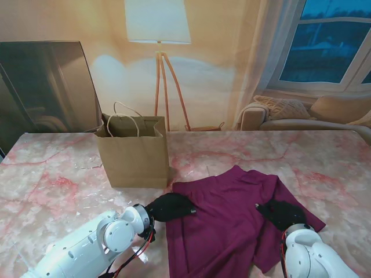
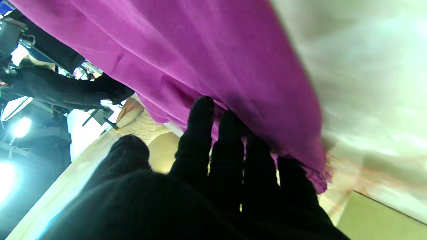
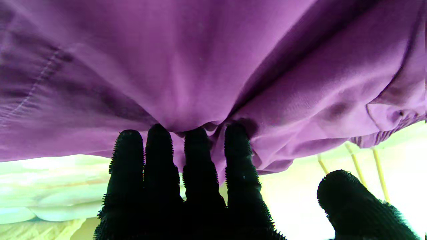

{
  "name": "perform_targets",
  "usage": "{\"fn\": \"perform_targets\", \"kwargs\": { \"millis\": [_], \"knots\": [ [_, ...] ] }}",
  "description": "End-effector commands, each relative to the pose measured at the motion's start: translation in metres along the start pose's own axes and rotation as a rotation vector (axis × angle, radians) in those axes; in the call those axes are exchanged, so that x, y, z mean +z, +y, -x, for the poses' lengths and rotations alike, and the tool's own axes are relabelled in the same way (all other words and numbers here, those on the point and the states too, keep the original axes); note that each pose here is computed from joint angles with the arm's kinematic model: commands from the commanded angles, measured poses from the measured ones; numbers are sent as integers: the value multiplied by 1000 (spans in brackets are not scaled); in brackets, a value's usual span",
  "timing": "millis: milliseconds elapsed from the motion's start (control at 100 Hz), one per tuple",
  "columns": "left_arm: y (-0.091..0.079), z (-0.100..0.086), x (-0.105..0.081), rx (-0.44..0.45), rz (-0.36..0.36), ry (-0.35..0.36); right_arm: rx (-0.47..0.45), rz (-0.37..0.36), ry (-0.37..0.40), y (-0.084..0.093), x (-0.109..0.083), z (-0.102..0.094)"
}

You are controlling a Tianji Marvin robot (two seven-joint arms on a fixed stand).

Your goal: Fold the socks and the shorts into the kraft paper bag

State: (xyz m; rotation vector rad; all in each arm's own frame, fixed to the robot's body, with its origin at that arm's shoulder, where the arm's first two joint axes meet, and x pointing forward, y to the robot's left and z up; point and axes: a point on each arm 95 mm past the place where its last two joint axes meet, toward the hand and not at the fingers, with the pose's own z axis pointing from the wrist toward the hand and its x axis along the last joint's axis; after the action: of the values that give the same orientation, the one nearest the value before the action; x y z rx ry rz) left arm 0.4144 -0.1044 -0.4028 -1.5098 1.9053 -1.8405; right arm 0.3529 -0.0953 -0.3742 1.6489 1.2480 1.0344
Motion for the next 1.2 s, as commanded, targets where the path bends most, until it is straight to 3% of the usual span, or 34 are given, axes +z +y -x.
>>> {"fn": "perform_targets", "kwargs": {
  "millis": [0,180,320,500,780,1000,1190],
  "knots": [
    [8,9,-10,8,28,-33,8,-34,3,-5,7,-6],
    [9,11,-28,43,41,-97,-2,-55,24,5,33,-28],
    [14,11,-44,51,89,-135,-17,-67,44,14,51,-45],
    [25,4,-59,45,120,-135,-55,-68,74,22,70,-66],
    [43,-25,-78,46,200,-61,-84,-67,155,22,99,-93],
    [52,-50,-86,27,245,60,-95,-66,239,13,111,-107],
    [49,-64,-85,79,192,124,-95,-15,317,9,110,-114]
  ]
}}
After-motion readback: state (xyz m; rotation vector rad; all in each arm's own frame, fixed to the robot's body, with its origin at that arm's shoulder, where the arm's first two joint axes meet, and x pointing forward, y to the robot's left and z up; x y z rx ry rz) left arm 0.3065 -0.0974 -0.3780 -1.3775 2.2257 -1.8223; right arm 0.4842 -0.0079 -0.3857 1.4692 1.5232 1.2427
